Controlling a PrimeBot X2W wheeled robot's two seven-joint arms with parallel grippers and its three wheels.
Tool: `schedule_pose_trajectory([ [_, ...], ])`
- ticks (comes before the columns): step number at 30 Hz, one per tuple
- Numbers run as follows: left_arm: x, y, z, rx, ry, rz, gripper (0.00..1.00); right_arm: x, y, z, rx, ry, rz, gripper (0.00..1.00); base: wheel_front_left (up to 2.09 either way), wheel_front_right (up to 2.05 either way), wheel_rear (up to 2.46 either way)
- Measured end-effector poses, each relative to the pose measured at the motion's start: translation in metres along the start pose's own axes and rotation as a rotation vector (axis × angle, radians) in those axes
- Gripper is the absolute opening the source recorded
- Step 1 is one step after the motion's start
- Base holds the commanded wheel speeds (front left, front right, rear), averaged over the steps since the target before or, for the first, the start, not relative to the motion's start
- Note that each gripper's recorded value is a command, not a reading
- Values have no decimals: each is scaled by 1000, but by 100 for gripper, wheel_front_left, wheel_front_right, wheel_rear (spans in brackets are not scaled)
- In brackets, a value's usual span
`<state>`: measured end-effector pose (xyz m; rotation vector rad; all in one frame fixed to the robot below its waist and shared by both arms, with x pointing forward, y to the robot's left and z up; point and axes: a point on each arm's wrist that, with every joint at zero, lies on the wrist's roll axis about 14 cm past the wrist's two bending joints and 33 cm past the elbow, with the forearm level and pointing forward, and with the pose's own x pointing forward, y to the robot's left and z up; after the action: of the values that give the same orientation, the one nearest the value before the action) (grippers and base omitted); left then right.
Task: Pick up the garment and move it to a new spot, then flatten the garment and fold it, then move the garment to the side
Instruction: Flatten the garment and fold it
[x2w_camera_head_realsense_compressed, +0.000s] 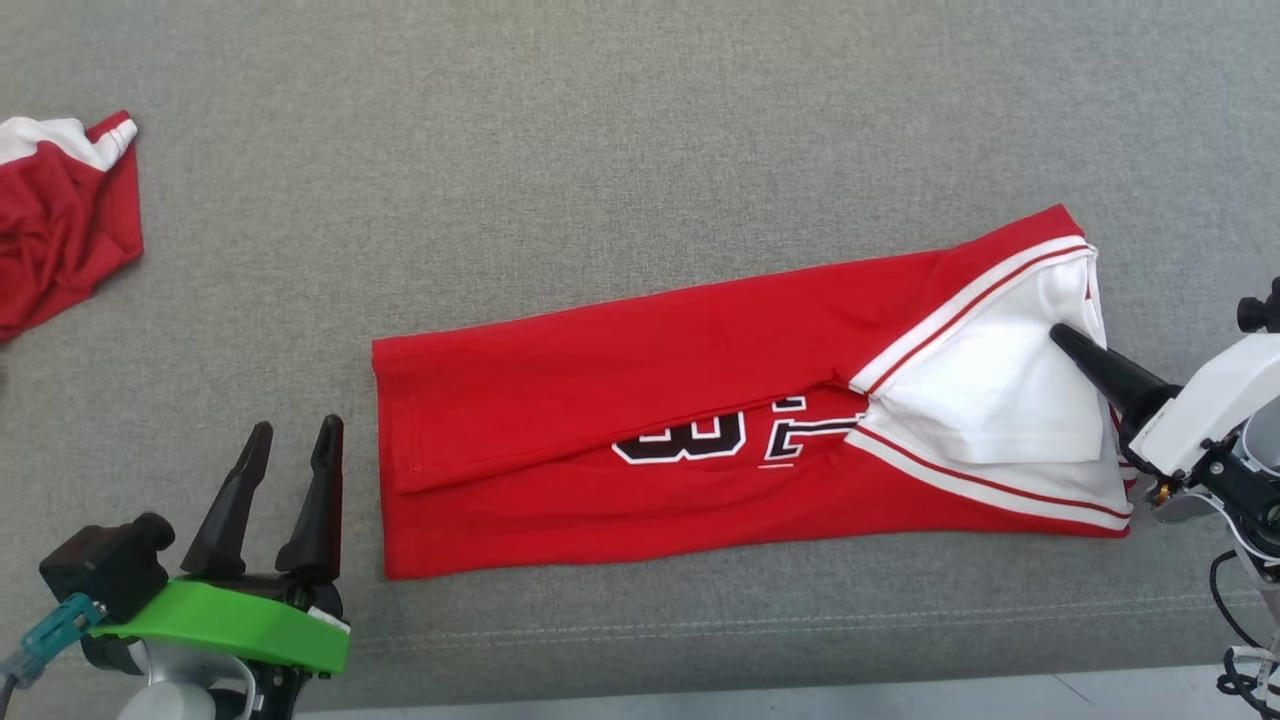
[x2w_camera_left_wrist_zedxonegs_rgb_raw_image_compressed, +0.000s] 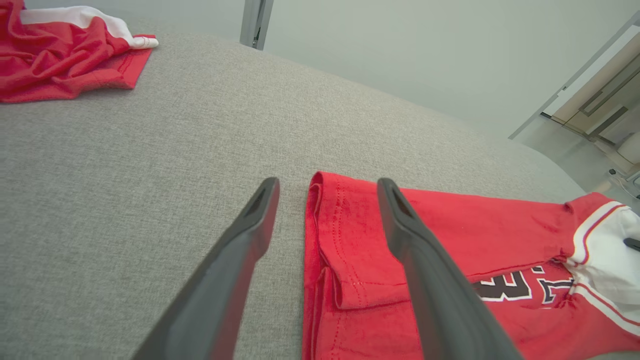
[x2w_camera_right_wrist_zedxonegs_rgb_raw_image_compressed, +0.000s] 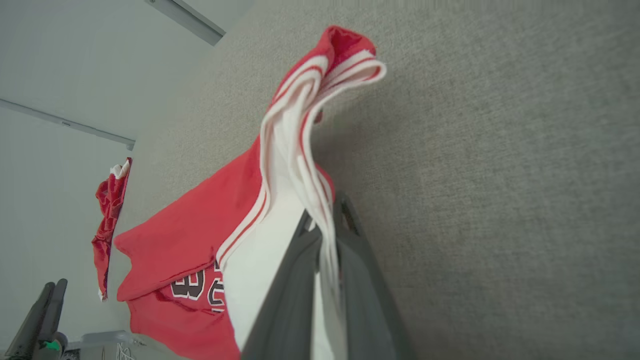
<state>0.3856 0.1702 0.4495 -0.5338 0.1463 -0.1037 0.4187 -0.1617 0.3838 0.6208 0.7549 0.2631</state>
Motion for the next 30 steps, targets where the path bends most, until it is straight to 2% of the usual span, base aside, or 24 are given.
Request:
schedule_pose_trajectory([
  [9, -16, -2, 7, -28, -40, 23, 100, -2, 56, 7, -59, 14, 162, 0, 0, 0, 0],
  [13, -25, 0, 12, -30, -60, 34, 100, -3, 88, 0, -124, 80, 252, 0, 0, 0, 0],
  [19, -36, -1, 15, -38, -81, 46, 100, 0, 120, -9, -198, 148, 316, 0, 0, 0, 0],
  [26, -43, -4, 20, -38, -106, 46, 100, 3, 181, -47, -238, 291, 454, 0, 0, 0, 0],
  [30, -47, -5, 25, -47, -131, 54, 100, 9, 206, -60, -256, 336, 484, 0, 0, 0, 0],
])
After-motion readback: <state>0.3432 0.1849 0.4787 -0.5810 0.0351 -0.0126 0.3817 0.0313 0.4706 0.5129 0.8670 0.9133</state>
